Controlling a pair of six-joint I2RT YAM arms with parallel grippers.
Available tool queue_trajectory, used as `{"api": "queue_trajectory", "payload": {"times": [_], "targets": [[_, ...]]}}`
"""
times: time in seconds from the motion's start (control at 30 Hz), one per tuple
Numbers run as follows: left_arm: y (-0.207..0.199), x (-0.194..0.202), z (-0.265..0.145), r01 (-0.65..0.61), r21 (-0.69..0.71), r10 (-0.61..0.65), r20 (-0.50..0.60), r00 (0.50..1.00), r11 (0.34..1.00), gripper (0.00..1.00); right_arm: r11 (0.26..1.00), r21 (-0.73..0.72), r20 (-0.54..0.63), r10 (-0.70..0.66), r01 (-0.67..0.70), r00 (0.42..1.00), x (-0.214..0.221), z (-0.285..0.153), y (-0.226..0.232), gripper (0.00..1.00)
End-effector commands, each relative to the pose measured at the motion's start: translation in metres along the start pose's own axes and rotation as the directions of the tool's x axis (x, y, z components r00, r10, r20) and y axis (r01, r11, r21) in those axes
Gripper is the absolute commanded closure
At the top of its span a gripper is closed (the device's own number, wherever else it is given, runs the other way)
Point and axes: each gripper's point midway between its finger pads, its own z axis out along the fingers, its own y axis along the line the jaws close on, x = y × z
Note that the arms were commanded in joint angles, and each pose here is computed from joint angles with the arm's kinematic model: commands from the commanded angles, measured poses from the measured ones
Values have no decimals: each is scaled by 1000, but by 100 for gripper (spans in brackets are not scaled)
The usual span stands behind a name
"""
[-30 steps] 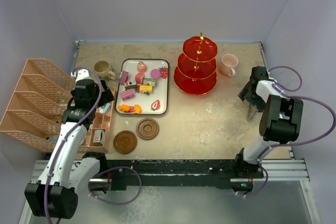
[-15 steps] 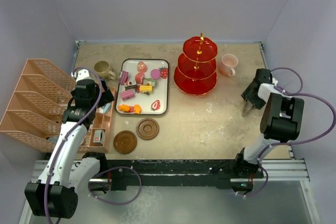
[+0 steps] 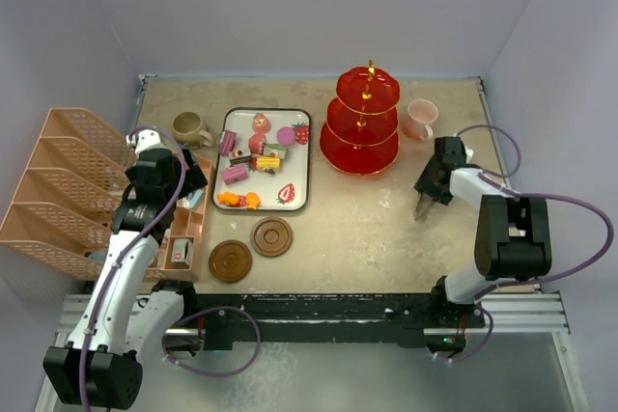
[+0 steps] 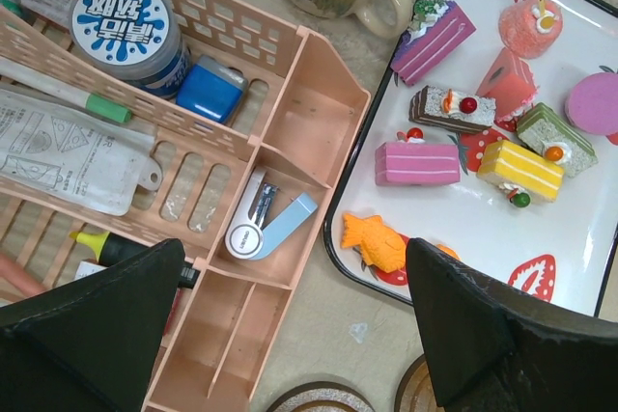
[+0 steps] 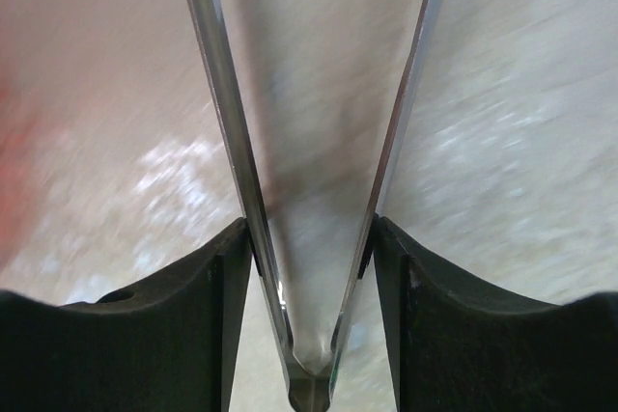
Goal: Serve the afternoon tea
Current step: Move the clamp to the center of the board.
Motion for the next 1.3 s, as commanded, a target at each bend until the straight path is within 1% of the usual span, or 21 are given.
{"api": "queue_trajectory", "payload": {"times": [0.0,0.17,0.3,0.37,0.4,0.47,0.57,0.63,0.8,0.87,0.9,0.93,1.07,1.17,1.27], "targets": [[-4,-21,-8,30,4,-30,62,998,1000,6,999,-39,-206,-42,35,978,80,-18,19,44],[-3,-21,-8,30,0,-30,62,998,1000,6,997,-76,-262,-40,20,964,122,-39,21,43],[-5,-19,-7,26,8,-26,52,998,1000,6,992,-126,-273,-25,-10,962,131,-61,23,41],[-6,-18,-7,24,10,-25,47,999,1000,6,994,-112,-254,-21,-8,967,123,-70,21,38],[-6,-18,-7,25,11,-25,48,999,1000,6,996,-85,-236,-8,-12,972,117,-72,18,36],[-6,-18,-7,25,11,-25,50,998,1000,6,997,-83,-229,-10,-9,973,111,-74,20,34],[-5,-18,-8,25,7,-26,52,998,1000,6,999,-1,-239,-32,32,970,102,-71,15,29],[-4,-18,-8,26,5,-26,53,998,1000,6,996,49,-225,-56,68,973,88,-70,14,24],[-4,-18,-8,26,4,-26,52,998,1000,6,991,-22,-254,-132,131,958,68,-71,42,20],[-4,-19,-9,26,3,-26,56,998,1000,6,990,-16,-278,-141,143,950,69,-67,44,19],[-4,-19,-9,26,1,-26,58,998,1000,6,989,-13,-302,-143,145,943,72,-66,45,15],[-3,-19,-9,27,-1,-27,57,998,1000,6,989,-24,-334,-146,147,931,79,-65,46,15],[-3,-19,-9,27,-6,-27,59,998,1000,6,985,-16,-359,-164,169,919,84,-64,42,15],[-2,-20,-9,26,-9,-25,60,998,1000,6,984,-58,-364,-176,167,914,84,-69,48,15],[-2,-19,-9,27,-9,-26,59,998,1000,6,983,-68,-374,-185,172,909,86,-65,50,15]]}}
